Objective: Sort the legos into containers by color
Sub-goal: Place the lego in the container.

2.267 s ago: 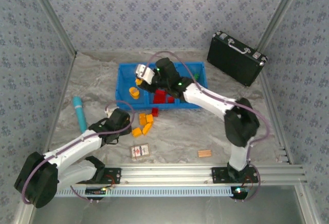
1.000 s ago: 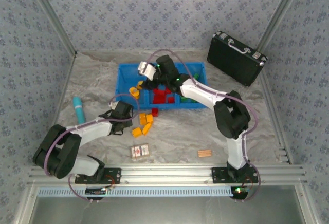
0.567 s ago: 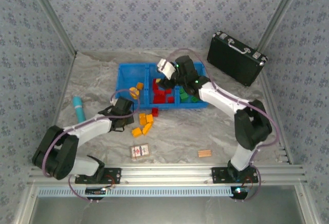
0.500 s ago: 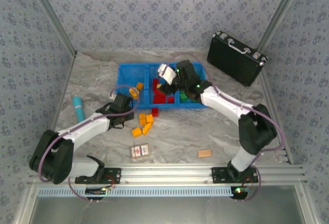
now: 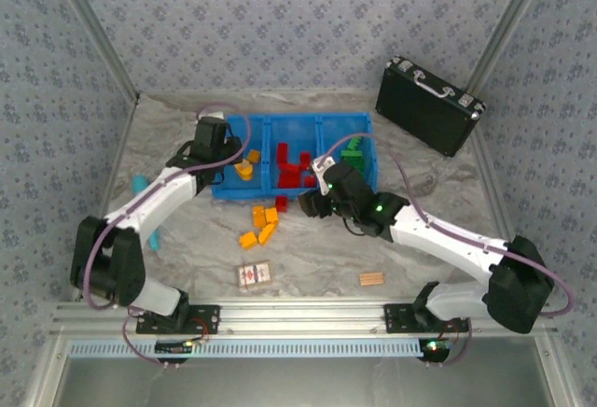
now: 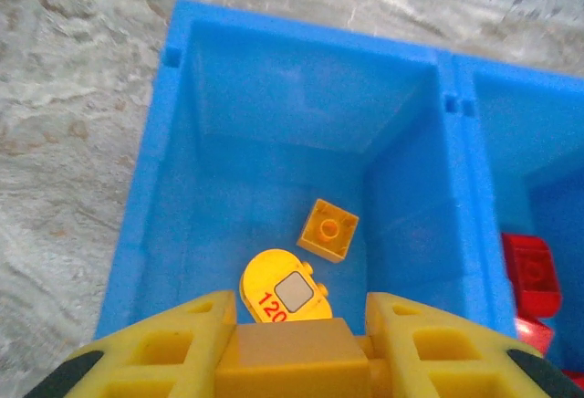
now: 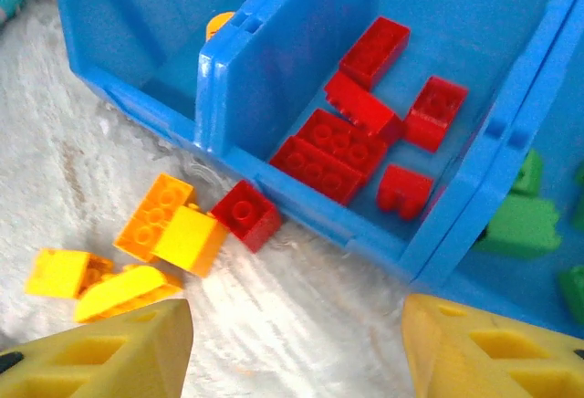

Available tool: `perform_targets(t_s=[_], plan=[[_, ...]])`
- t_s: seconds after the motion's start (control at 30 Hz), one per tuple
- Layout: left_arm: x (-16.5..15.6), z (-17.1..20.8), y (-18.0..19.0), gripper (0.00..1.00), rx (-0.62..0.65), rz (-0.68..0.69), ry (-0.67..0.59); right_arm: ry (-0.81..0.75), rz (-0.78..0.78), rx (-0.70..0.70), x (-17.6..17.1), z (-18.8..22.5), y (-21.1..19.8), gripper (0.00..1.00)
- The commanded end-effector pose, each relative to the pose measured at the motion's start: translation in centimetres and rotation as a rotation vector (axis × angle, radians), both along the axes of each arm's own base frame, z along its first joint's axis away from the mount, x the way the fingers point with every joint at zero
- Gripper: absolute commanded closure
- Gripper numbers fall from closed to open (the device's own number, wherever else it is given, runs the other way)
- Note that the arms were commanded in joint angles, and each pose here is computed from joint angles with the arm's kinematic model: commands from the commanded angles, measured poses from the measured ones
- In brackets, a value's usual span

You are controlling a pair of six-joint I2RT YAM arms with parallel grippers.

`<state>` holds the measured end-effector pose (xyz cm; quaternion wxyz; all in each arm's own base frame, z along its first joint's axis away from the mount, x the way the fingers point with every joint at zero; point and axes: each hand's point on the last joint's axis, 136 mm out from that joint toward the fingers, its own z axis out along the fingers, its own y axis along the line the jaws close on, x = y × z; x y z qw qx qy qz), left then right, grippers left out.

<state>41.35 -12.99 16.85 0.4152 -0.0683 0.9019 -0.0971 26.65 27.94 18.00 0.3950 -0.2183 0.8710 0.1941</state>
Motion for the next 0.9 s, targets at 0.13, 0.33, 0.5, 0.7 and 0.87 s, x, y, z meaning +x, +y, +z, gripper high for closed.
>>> perform_targets(t_s=[0.13, 0.33, 0.5, 0.7, 0.87], plan=[[3.0, -1.1, -1.8, 0.71, -0.047, -0.066, -0.005, 0.308, -0.228, 0.108, -1.5, -4.4, 0.5, 0.38], [4.4, -2.0, -2.5, 0.56, -0.012, -0.105, 0.022, 0.403, -0.193, 0.108, -1.1, -6.4, 2.5, 0.37], [5.2, -2.4, -2.7, 0.48, -0.013, -0.115, 0.036, 0.450, -0.195, 0.098, -0.3, -7.3, 3.9, 0.35], [5.1, -2.8, -2.6, 0.46, -0.030, -0.116, 0.051, 0.498, -0.182, 0.035, 1.2, -8.9, 6.2, 0.34], [5.0, -0.9, -2.6, 0.45, -0.054, -0.124, 0.023, 0.494, -0.208, -0.028, 2.9, -9.7, 7.2, 0.32]])
